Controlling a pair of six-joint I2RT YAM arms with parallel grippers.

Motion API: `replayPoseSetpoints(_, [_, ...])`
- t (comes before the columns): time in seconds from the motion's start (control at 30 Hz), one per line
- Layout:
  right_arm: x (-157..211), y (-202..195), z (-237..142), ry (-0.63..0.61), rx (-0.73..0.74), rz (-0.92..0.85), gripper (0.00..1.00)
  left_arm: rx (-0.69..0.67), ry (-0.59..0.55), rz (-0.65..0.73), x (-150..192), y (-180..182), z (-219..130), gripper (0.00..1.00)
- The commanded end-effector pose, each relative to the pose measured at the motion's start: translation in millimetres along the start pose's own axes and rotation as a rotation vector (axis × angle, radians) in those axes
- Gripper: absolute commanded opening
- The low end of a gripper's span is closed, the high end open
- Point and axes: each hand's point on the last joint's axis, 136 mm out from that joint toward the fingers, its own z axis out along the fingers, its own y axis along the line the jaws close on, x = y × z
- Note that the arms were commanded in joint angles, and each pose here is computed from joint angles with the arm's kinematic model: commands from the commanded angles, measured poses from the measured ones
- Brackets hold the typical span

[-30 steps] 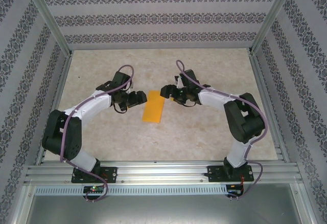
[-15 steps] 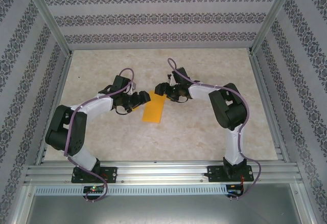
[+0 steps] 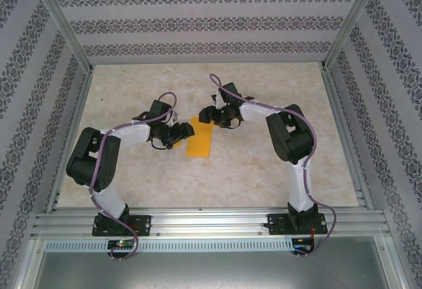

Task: Fold a paper plane with a square sheet of paper (fold left side to right side)
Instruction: Third fold the triangle at the center of the table.

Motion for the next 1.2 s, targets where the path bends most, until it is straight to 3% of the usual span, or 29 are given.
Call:
replayPoseSetpoints(0.0, [6.2,-25.1,9.6,0.035,0.062,-0.037,0.64,0.082,-0.021,0.023,-15.7,-20.6,1.4,0.67])
replayPoseSetpoints(0.27, [8.8,-25.5,10.1,0.037,0.055,-0.037,0.61,0.082,-0.001,0.038,-20.5,-22.2,13.6,0.51])
replayPoseSetpoints(0.7, [11.6,-25.2,10.7,0.04,0.05,-0.031,0.61,-0.062,0.011,0.097,-22.8,-6.6,25.3,0.52])
replayPoseSetpoints(1.17, [10.6,-24.3,10.6,0.036,0.046,-0.031,0.61,-0.132,0.086,0.111,3.5,5.4,37.1,0.5])
